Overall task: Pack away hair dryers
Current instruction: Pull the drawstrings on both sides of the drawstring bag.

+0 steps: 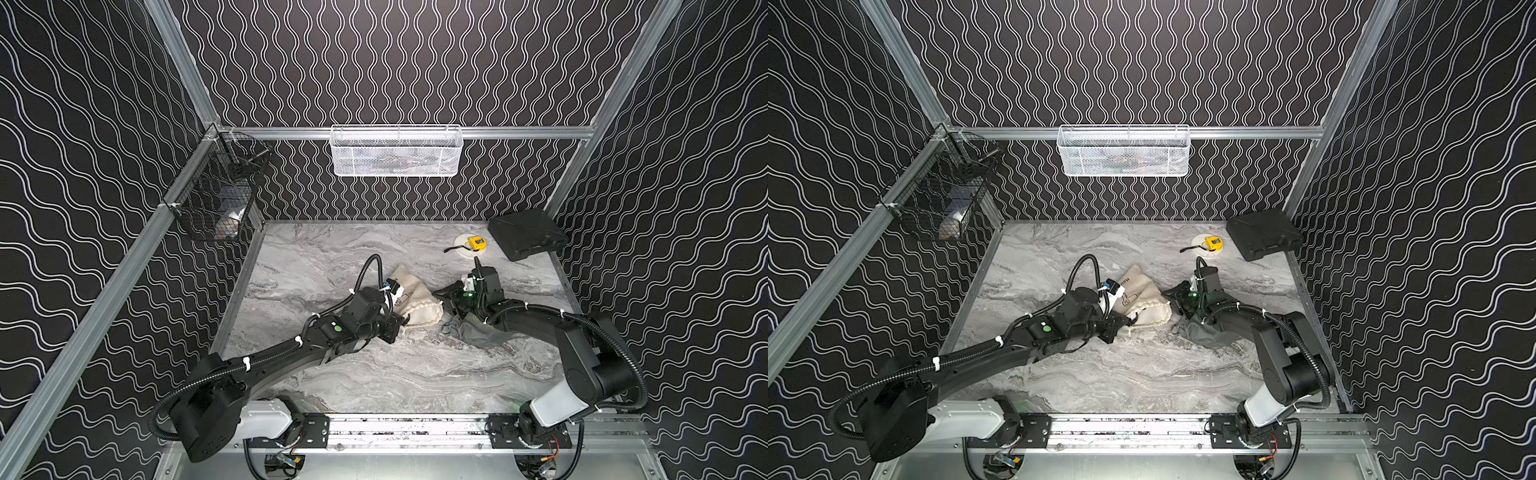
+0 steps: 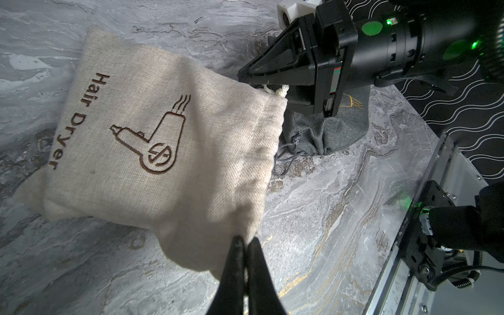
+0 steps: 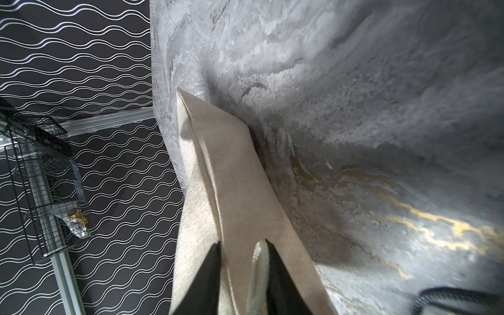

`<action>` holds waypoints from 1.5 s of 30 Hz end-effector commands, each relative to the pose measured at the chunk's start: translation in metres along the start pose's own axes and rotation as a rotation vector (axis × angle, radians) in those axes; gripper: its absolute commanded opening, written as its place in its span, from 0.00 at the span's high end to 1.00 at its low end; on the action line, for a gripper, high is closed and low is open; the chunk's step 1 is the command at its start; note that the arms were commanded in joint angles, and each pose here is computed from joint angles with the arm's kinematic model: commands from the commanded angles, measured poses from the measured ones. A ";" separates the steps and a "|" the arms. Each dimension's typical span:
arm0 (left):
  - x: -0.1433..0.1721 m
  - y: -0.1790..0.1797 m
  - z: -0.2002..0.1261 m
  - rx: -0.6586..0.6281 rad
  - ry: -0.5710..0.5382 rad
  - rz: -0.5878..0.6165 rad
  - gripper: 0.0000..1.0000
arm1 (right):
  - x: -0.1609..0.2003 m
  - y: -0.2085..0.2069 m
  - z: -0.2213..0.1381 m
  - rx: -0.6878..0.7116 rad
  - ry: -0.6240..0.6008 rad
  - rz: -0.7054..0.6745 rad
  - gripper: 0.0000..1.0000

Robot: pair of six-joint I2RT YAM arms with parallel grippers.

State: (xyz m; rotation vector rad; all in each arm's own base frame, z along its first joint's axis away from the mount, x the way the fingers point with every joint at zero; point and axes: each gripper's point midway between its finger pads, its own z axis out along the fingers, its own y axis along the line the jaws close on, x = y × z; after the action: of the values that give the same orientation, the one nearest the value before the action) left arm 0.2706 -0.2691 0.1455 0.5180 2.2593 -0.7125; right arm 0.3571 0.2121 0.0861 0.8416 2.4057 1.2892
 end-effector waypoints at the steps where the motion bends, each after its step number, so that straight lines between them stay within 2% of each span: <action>1: -0.011 -0.006 -0.002 0.022 -0.045 0.026 1.00 | -0.004 0.004 -0.001 -0.006 -0.024 -0.004 0.75; 10: -0.010 -0.007 -0.001 0.029 -0.037 0.023 1.00 | -0.007 0.003 -0.006 0.021 -0.048 -0.023 0.91; 14: -0.007 -0.007 0.001 0.031 -0.025 0.020 1.00 | -0.008 0.001 -0.007 0.029 -0.059 -0.025 0.93; 18: -0.004 -0.007 0.002 0.034 -0.017 0.020 1.00 | -0.009 0.001 -0.010 0.031 -0.073 -0.026 1.00; 21: -0.002 -0.009 0.003 0.038 -0.008 0.025 0.99 | -0.010 0.000 -0.012 0.029 -0.089 -0.023 1.00; 25: 0.000 -0.010 0.005 0.035 0.004 0.034 0.86 | -0.011 0.001 -0.017 0.016 -0.106 -0.015 1.00; 33: 0.006 -0.013 -0.002 0.029 0.003 0.061 0.43 | -0.012 -0.003 -0.023 -0.004 -0.141 0.021 1.00; 37: 0.013 -0.012 -0.008 0.001 0.007 0.081 0.35 | -0.012 -0.006 -0.025 -0.003 -0.154 0.026 1.00; 42: 0.042 -0.007 -0.011 -0.037 0.058 0.069 0.35 | -0.013 -0.007 -0.030 -0.003 -0.171 0.022 1.00; 45: 0.066 0.006 -0.009 -0.073 0.106 0.014 0.50 | -0.014 -0.006 -0.033 -0.002 -0.177 0.015 1.00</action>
State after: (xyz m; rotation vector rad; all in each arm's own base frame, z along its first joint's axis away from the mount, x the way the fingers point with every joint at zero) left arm 0.2281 -0.2611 0.1163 0.6157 2.3055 -0.6479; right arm 0.3461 0.1818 0.0934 0.9332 2.2957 1.1725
